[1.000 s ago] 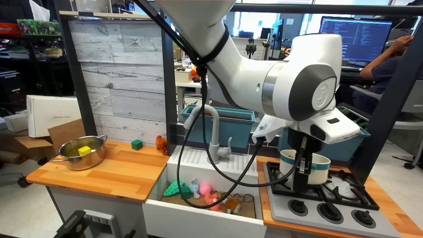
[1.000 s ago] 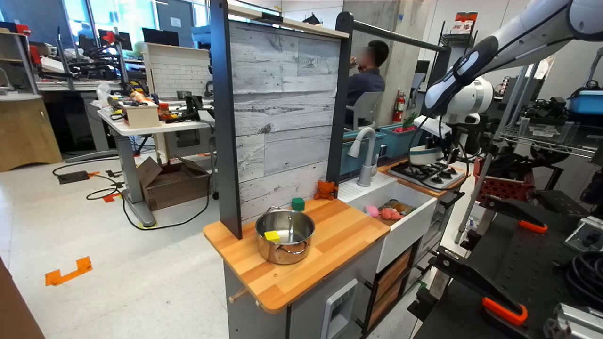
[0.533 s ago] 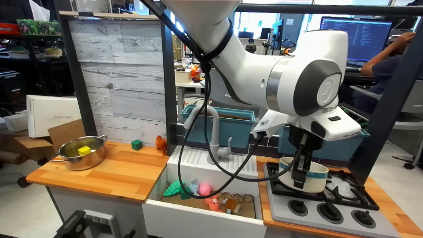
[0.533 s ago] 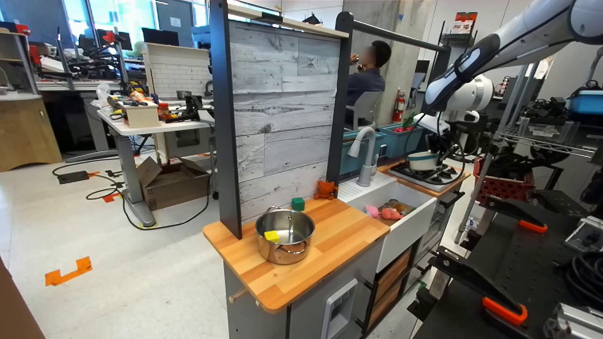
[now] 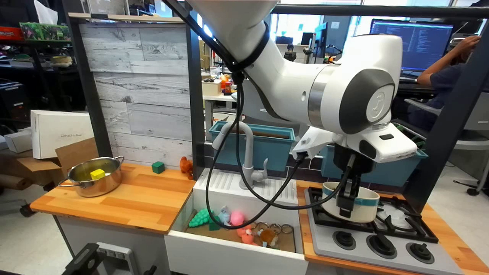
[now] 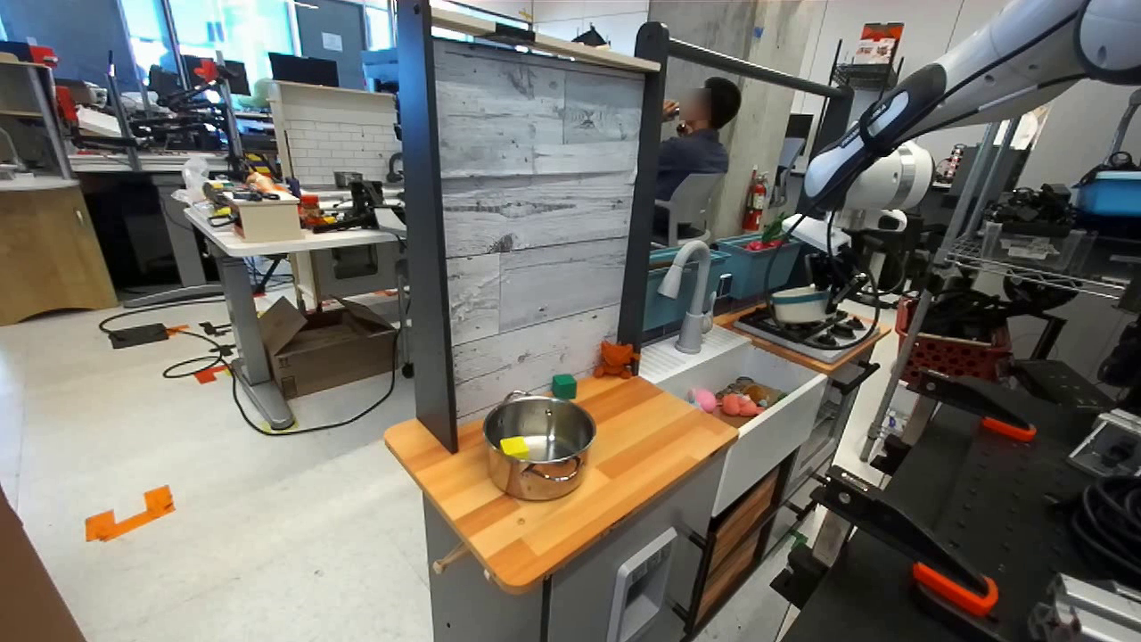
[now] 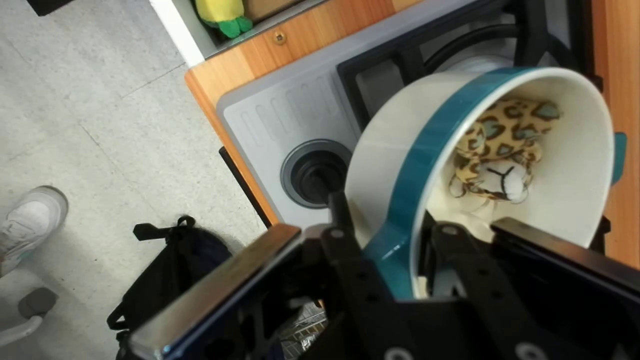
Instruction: Pick up the bowl and put it on the stove
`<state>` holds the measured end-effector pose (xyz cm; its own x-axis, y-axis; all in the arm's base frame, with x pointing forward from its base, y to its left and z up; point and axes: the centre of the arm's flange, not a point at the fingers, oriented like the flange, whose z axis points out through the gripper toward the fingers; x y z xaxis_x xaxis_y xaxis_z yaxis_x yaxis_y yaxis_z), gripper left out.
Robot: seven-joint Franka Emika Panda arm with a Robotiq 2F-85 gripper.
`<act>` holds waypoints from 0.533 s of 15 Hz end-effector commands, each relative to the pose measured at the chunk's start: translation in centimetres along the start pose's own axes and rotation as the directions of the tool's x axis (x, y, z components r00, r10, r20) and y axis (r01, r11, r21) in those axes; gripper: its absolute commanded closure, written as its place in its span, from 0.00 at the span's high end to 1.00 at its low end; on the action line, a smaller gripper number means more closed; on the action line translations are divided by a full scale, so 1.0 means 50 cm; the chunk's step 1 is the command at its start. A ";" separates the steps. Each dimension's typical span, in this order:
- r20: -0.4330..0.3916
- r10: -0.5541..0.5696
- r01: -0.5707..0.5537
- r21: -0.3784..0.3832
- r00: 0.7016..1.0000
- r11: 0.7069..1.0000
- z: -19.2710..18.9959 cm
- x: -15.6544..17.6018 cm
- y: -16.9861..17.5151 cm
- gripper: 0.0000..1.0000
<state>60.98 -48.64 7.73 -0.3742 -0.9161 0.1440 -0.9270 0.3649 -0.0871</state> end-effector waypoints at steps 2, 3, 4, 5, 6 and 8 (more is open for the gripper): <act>0.000 0.000 0.000 0.000 1.000 1.000 0.000 0.000 0.000 0.31; 0.000 0.000 0.000 0.000 1.000 1.000 0.000 0.000 0.000 0.31; 0.000 0.000 0.000 0.000 1.000 1.000 0.000 0.000 0.000 0.31; 0.000 0.000 0.000 0.000 1.000 1.000 0.000 0.000 0.000 0.31; 0.000 0.000 0.000 0.000 1.000 1.000 0.000 0.000 0.000 0.31; 0.001 -0.003 0.003 -0.001 1.000 1.000 0.000 0.000 0.000 0.56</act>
<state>60.98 -48.64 7.73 -0.3743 -0.9161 0.1440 -0.9269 0.3650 -0.0871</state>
